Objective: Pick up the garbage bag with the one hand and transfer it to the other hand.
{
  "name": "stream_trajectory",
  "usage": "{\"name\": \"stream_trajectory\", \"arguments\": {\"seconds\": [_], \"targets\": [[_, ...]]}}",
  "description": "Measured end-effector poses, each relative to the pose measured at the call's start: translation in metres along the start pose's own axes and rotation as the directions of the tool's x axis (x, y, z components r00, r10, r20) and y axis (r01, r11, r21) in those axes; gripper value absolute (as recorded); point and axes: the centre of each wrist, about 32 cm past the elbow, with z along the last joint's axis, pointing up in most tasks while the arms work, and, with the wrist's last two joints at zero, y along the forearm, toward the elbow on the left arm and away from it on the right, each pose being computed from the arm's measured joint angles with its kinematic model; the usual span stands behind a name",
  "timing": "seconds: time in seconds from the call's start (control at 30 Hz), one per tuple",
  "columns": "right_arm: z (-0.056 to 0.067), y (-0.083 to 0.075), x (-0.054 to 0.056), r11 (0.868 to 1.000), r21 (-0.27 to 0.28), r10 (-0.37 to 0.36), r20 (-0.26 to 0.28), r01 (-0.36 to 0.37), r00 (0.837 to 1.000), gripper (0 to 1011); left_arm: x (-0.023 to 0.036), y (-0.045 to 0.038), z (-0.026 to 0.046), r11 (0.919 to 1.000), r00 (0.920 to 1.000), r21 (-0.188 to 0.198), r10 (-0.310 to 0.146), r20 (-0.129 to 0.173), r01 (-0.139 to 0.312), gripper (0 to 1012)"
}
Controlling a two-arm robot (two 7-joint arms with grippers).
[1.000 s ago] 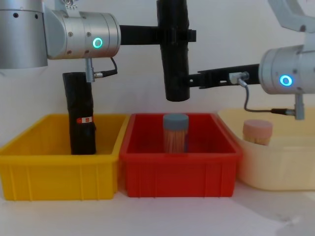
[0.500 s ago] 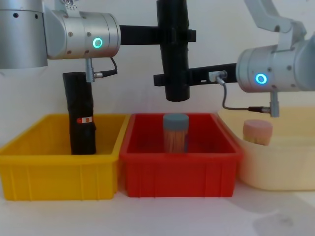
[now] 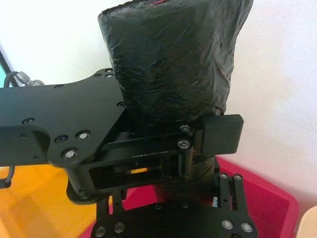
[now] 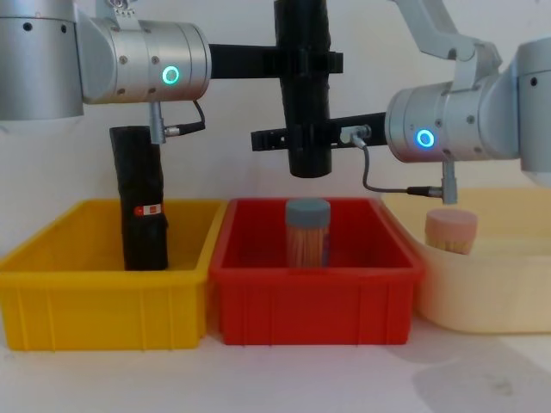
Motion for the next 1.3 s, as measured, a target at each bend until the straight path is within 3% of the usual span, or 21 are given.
{"name": "stream_trajectory", "arguments": {"seconds": [0.2, 0.5, 0.67, 1.07, 1.3], "targets": [[0.0, 0.004, -0.001, 1.0, -0.001, -0.001, -0.004, 0.001, 1.0, 816, 0.0, 0.0, 0.0, 1.0, 1.0, 0.0, 0.0, 0.0, 0.0, 471], [0.0, 0.007, -0.001, 1.0, -0.002, -0.002, -0.007, 0.002, 1.0, 503, 0.0, 0.0, 0.0, 1.0, 1.0, 0.0, 0.0, 0.0, 0.0, 507], [0.0, 0.008, -0.002, 1.0, -0.002, -0.002, -0.008, 0.002, 1.0, 458, -0.0001, -0.0001, 0.0, 1.0, 1.0, 0.0, 0.0, 0.0, 0.0, 632], [-0.002, 0.001, 0.003, 0.999, -0.008, -0.045, 0.008, 0.045, 0.999, 457, 0.0, 0.0, 0.0, 1.0, 1.0, 0.0, 0.0, 0.0, 0.0, 981], [-0.004, -0.01, 0.013, 0.992, -0.019, -0.121, 0.02, 0.122, 0.992, 457, 0.0, 0.0, 0.0, 1.0, 1.0, 0.0, 0.0, 0.0, 0.0, 1002]]}}
